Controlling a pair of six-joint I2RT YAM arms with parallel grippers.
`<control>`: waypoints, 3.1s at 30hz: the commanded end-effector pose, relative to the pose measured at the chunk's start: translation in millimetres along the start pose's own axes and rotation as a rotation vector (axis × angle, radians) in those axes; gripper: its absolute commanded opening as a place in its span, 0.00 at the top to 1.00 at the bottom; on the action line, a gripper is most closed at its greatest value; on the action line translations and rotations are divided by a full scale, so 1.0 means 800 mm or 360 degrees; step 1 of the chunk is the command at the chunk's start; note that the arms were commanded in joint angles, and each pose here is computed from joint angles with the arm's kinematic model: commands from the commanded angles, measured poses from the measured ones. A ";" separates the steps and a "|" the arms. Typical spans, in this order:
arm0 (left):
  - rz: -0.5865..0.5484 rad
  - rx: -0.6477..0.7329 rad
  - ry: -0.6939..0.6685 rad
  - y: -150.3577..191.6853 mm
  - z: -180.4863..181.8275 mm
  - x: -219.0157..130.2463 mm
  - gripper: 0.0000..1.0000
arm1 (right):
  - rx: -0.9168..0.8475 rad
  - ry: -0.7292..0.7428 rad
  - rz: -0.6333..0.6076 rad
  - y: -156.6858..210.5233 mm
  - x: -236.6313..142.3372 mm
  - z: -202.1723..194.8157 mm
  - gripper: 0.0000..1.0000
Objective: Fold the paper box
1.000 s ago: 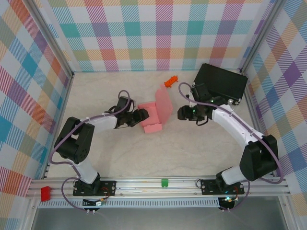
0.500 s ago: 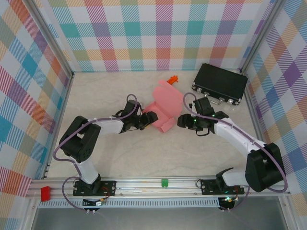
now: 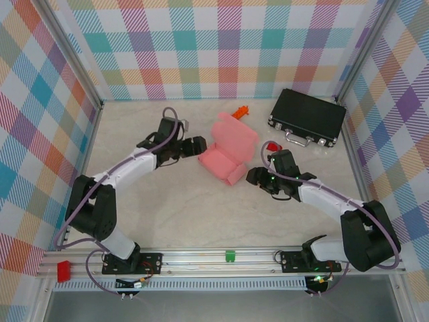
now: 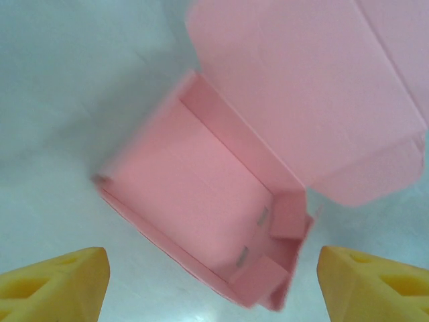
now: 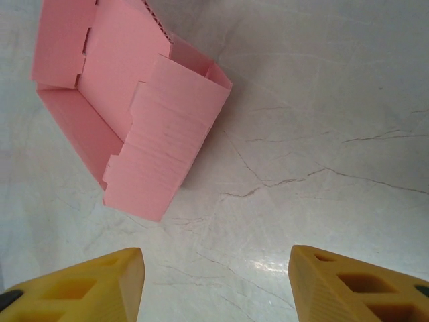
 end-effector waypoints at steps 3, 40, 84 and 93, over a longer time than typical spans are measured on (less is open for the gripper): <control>0.0111 0.0290 0.0078 -0.022 0.020 0.035 0.19 | 0.0072 -0.0186 0.0014 -0.006 0.018 0.016 0.41; 0.0296 0.0101 0.0661 0.049 -0.003 0.108 0.36 | 0.0085 -0.0420 0.0131 -0.016 0.088 0.027 0.58; 0.0218 -0.0067 0.0404 0.175 -0.038 0.058 0.38 | -0.0423 0.0389 0.0166 -0.033 0.075 0.008 0.63; 0.0145 -0.0002 0.0375 0.155 -0.043 0.049 0.36 | -0.0441 0.0325 0.0093 -0.043 0.070 0.024 0.57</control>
Point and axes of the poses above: each hand's point on the last joint's axis, 136 mm out from that joint toward the fingers, its own x axis out along the fingers, its own z axis along the line the jaws close on, y = z × x, the point moved 5 cm from there along -x, back along the fingers, and after that the axes turned 5 degrees about x, right-handed, at the moved point
